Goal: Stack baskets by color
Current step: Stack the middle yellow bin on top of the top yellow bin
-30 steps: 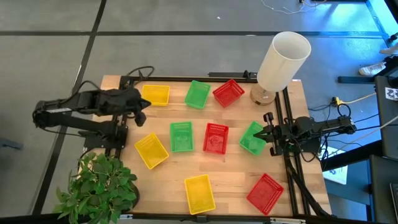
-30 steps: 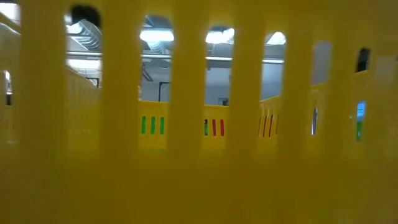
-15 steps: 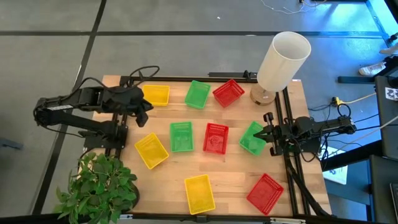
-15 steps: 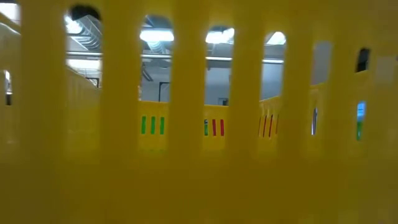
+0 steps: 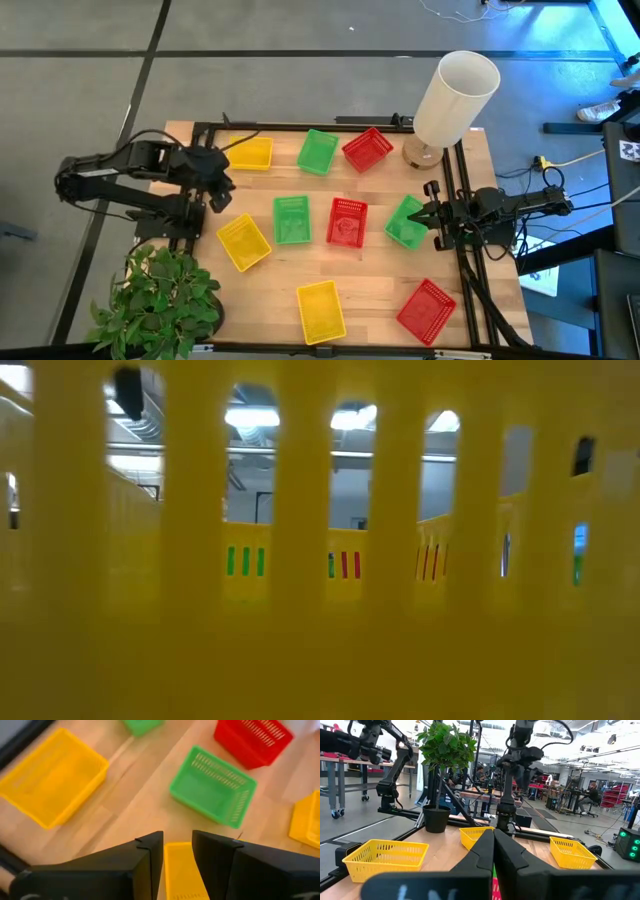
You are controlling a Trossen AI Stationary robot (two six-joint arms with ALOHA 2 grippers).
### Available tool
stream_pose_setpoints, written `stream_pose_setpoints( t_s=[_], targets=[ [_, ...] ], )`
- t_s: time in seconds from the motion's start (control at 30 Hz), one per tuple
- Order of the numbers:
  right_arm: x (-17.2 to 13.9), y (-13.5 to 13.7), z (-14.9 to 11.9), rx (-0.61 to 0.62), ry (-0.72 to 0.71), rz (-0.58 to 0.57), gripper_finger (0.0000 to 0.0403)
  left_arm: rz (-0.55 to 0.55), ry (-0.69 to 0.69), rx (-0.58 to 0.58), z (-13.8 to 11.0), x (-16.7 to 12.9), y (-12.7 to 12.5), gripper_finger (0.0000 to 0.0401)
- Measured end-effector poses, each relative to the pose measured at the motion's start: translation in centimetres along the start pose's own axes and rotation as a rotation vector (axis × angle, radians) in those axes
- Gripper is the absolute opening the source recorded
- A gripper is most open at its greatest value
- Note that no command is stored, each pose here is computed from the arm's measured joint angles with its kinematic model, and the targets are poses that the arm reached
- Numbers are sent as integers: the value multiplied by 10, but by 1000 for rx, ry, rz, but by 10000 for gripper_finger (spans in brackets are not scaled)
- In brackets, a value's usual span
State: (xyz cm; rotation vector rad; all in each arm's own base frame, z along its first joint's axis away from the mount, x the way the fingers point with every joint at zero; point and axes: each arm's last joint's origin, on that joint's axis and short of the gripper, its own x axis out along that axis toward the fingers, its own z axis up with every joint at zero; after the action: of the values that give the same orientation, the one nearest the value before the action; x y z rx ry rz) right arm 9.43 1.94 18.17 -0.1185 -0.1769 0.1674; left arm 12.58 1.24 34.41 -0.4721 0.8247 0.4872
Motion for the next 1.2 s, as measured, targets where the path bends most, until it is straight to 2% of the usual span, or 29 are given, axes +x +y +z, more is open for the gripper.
stream_pose_setpoints(
  t_s=[0.13,0.23,0.4,0.77,1.03,1.2],
  targets=[
    [0,0,0,0,0,0,6,11,93,-29,-4,21,-6,94],
    [0,0,0,0,0,0,6,30,188,-94,-8,41,-10,94],
    [0,0,0,0,0,0,6,118,306,-269,-15,72,-14,94],
    [0,0,-1,-1,10,1,6,267,455,-235,-28,118,-17,94],
    [0,0,-2,-1,20,3,6,328,516,-215,-33,139,-19,94],
    [0,0,-2,-1,23,3,6,328,534,-197,-33,150,-21,94]
  ],
)
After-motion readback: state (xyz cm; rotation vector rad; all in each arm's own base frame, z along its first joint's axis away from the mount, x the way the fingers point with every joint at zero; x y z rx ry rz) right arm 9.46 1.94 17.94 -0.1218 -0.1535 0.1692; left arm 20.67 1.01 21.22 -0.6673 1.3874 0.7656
